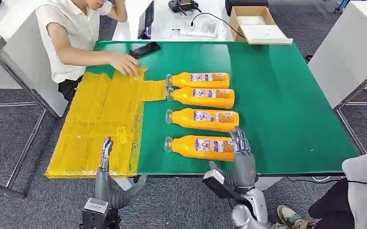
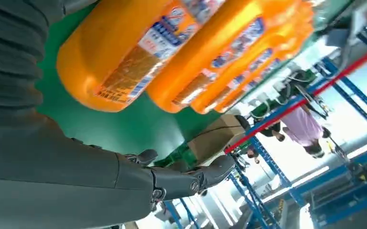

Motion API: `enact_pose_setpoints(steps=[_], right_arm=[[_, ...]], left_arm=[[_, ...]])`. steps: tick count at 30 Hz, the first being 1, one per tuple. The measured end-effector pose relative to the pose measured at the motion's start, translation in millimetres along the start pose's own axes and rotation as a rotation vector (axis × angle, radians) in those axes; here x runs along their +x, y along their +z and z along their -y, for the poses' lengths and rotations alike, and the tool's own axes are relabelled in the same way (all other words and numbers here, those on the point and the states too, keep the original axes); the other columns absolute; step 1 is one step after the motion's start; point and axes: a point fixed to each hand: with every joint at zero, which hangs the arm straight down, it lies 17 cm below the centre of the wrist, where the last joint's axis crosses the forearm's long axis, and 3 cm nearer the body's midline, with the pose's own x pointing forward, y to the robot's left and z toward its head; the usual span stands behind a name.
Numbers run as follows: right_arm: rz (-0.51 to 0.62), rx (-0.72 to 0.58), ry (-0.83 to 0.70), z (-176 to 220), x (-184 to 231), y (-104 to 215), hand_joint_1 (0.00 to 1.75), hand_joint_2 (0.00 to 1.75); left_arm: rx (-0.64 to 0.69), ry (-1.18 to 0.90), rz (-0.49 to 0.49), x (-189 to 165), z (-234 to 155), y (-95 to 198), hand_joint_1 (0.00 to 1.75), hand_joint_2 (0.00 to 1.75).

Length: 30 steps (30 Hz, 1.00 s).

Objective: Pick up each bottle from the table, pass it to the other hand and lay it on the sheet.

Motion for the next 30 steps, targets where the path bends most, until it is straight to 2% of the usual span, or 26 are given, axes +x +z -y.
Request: enact_pose_setpoints(steps=[12, 30], right_arm=[[-0.066, 0.07, 0.054, -10, -29, -12, 0.0, 1.75], [-0.18, 0.201, 0.151, -33, -70, -12, 0.0, 1.75]], left_arm=[[-0.016, 0.023, 0.0, 1, 5, -1, 0.0, 1.75], [-0.035, 0.04, 0.014, 5, 10, -5, 0.0, 1.75]])
